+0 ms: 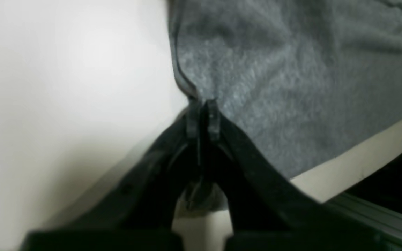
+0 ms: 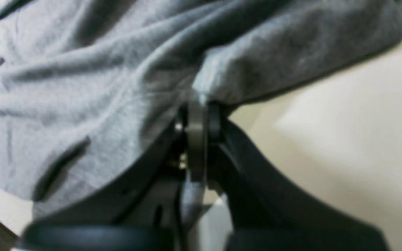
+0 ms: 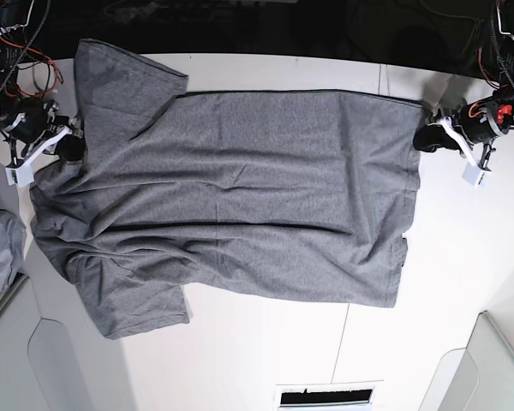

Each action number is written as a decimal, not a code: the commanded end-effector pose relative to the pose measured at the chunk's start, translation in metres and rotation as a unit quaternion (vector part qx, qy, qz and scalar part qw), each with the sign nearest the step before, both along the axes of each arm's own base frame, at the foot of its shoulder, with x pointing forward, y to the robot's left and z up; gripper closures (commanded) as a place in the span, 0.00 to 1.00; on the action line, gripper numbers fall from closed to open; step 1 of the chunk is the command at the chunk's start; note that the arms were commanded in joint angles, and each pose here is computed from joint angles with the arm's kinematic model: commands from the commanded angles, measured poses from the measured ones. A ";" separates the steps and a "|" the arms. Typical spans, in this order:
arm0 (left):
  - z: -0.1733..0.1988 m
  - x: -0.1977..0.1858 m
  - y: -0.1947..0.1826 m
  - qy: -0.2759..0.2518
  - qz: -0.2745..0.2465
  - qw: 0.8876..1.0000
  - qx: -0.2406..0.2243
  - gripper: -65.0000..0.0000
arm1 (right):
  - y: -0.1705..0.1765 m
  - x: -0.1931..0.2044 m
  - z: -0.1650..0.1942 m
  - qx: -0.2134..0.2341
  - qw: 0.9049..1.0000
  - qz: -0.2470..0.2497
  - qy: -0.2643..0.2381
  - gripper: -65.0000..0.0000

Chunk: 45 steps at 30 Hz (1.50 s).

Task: Layout the t-shirt on the table in an organized manner, then fold the t-shirt properly
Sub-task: 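Grasp the shirt's side edge with both grippers at its two ends, then lift the grasped edge with both grippers and fold it over the shirt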

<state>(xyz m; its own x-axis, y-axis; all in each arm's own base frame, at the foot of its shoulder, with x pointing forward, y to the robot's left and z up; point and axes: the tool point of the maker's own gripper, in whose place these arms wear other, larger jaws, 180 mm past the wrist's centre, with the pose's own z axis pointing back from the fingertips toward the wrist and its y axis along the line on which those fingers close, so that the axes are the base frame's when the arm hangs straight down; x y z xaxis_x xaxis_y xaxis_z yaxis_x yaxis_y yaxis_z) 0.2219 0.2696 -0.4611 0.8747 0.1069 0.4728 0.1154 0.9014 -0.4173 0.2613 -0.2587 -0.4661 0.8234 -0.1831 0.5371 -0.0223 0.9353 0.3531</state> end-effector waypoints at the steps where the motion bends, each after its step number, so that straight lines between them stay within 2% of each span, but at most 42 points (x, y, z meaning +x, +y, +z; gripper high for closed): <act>1: 0.003 -0.008 0.012 0.009 -0.005 1.000 0.014 1.00 | -0.016 0.003 0.007 -0.022 1.000 0.004 0.002 1.00; 7: -0.005 -0.043 0.015 0.047 0.000 0.999 0.000 1.00 | -0.043 0.000 0.016 -0.049 0.999 0.009 0.013 1.00; 14: 0.005 -0.054 -0.001 0.038 -0.022 0.999 -0.011 1.00 | -0.066 -0.013 0.020 -0.076 0.996 0.019 0.050 1.00; 21: 0.020 -0.054 -0.017 0.025 -0.062 0.998 -0.006 1.00 | -0.087 -0.037 0.024 -0.069 0.995 0.005 0.071 1.00; 25: 0.026 -0.052 -0.022 0.015 -0.070 0.997 -0.007 1.00 | -0.097 -0.044 0.033 -0.042 0.997 -0.031 0.053 1.00; 33: 0.038 -0.047 -0.032 -0.001 -0.091 0.996 -0.006 1.00 | -0.100 -0.055 0.043 0.001 0.997 -0.045 0.059 1.00; 39: 0.065 -0.034 -0.021 -0.045 -0.068 0.997 -0.007 1.00 | -0.106 -0.062 0.055 0.007 0.997 -0.057 0.042 1.00; 45: 0.086 -0.023 -0.005 -0.075 -0.049 0.996 0.007 1.00 | -0.102 -0.057 0.072 -0.012 0.999 -0.036 0.020 1.00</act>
<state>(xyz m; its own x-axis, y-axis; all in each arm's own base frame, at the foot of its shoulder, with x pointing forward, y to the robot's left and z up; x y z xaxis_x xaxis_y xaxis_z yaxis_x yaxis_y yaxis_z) 0.1940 0.2596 -0.3842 0.8152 0.0299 0.5784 0.2484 0.8841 -0.3958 0.1947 -0.3471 -0.4097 0.8527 -0.2437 0.4622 0.0711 0.9305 0.3594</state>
